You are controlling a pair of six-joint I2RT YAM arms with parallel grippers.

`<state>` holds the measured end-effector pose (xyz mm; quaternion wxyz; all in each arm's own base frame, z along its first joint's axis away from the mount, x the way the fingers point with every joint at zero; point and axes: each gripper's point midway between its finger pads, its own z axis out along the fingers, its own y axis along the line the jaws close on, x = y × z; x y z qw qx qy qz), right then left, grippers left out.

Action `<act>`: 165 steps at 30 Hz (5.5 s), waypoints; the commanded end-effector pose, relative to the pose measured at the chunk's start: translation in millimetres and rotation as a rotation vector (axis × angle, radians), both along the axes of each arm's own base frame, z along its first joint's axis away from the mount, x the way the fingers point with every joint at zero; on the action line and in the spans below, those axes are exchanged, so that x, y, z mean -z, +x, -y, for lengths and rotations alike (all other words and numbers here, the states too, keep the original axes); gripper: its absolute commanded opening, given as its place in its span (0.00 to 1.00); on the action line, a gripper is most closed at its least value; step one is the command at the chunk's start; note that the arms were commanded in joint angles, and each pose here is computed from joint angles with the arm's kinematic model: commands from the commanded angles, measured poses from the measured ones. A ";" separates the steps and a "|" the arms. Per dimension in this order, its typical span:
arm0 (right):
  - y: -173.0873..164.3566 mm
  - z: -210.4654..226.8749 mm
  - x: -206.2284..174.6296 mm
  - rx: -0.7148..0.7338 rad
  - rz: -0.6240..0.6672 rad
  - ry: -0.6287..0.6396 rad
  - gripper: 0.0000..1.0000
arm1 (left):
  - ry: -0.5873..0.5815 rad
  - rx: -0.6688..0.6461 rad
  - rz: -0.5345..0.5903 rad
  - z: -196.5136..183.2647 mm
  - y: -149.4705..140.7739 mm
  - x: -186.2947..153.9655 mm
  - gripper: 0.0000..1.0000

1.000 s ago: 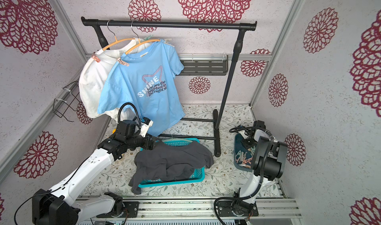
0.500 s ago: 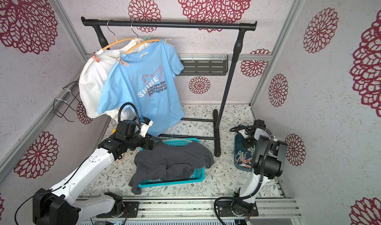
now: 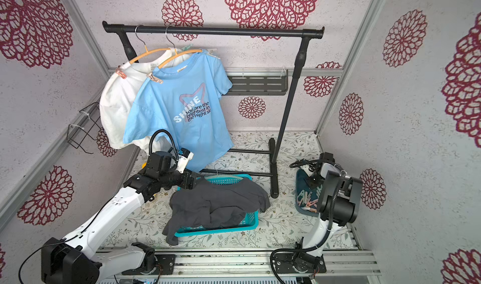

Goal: Use clothespins to secure the t-shirt on both sides of the hanger
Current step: Pick up the clothespin from the storage box, then open the clothespin.

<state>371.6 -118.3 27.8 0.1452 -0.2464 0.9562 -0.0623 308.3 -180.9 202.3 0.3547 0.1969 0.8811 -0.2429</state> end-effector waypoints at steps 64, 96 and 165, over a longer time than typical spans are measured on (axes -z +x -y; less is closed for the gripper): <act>-113.7 -285.0 -321.3 -0.400 1.094 1.122 0.00 | -0.154 0.171 0.374 147.7 -18.6 -59.5 0.89; -149.1 -347.5 -352.9 -0.540 1.125 1.172 0.00 | -0.045 0.269 0.684 168.7 -40.4 -74.5 0.67; -165.5 -322.4 -308.7 0.027 0.536 1.201 0.92 | 0.073 0.352 0.675 144.0 -64.8 -100.6 0.00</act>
